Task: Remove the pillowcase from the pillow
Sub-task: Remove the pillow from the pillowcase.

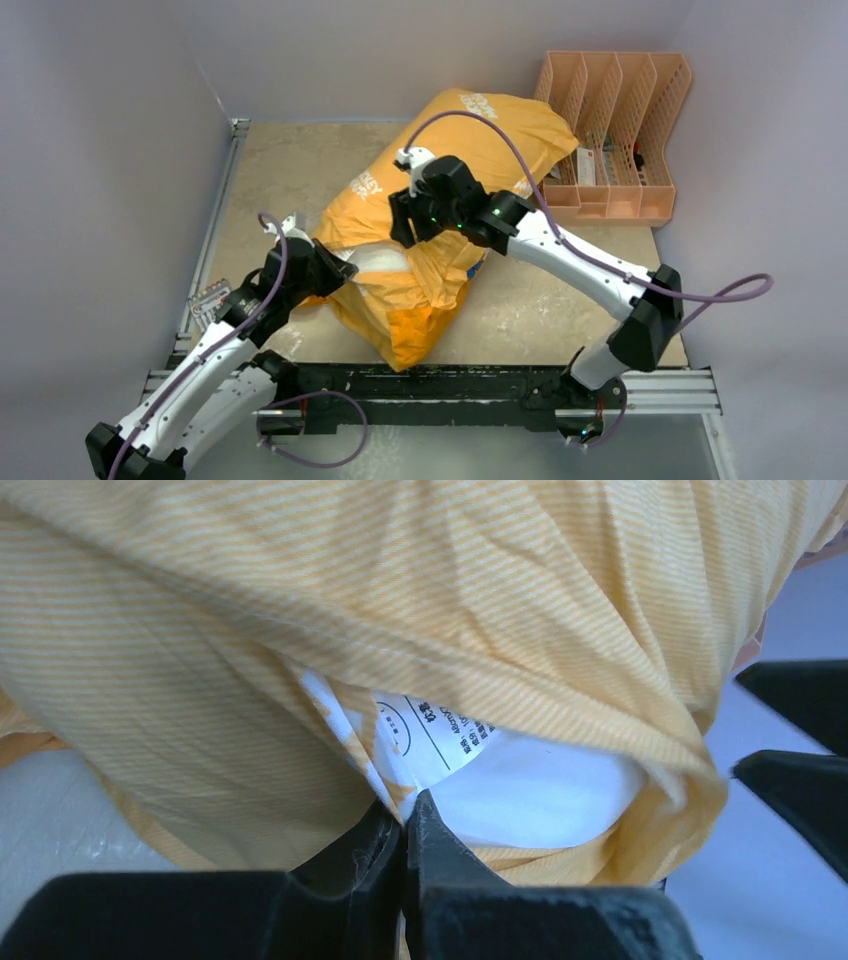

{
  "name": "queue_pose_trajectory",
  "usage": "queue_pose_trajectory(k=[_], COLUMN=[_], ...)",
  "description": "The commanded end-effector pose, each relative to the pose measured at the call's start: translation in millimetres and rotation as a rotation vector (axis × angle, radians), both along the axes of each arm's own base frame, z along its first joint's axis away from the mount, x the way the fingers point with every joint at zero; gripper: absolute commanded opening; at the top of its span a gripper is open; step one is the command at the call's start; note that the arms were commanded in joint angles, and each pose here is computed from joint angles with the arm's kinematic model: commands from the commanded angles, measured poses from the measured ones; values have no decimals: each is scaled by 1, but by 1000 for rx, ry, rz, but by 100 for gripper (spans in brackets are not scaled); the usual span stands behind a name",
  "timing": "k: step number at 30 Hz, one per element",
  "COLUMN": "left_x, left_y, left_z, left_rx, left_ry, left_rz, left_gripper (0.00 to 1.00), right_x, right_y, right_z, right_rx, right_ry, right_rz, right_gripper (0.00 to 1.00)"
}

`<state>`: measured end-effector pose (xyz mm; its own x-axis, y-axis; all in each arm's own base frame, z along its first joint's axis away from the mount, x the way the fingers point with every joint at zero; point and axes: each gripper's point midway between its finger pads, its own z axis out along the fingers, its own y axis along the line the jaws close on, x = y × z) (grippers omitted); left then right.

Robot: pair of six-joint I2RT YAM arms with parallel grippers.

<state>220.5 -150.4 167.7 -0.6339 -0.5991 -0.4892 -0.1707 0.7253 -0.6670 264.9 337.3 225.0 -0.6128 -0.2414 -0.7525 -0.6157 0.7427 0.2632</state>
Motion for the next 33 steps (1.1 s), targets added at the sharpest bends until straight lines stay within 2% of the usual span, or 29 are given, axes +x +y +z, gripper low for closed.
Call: queue_pose_trajectory(k=[1,7,12,15,16,19,21,22,26,30,33], left_x=[-24,-26,-28,-29,-29,-30,-32,-33,-39,-47,-54], left_y=[15,24,26,26,26,28,31,33,46,66,79], left_z=[-26,-20,-22,-23,-23,-22,-24,-24,-26,-22,-21], left_rx=[54,57,44,42,41,45,56,63,88,119,137], left_ry=[95,72,74,78,77,81,88,92,98,98,96], left_rz=[7,51,64,65,67,70,79,85,132,210,257], left_gripper=[0,0,0,0,0,0,0,0,0,0,0], right_x=[-8,5,-15,-1,8,31,51,60,97,128,127], right_y=[42,80,108,102,95,66,46,38,-4,-61,-80], right_z=[38,27,-7,-30,-39,-44,-24,-13,24,17,2], right_rx=[-66,-166,-175,-279,-331,-430,-449,-433,-333,-324,-323], right_ry=[-137,-176,-106,-130,-142,-178,-258,-285,-304,-223,-162], right_rz=[168,219,363,283,234,55,-57,-104,-271,-421,-453], right_gripper=[65,72,74,72,66,38,13,6,0,0,0])
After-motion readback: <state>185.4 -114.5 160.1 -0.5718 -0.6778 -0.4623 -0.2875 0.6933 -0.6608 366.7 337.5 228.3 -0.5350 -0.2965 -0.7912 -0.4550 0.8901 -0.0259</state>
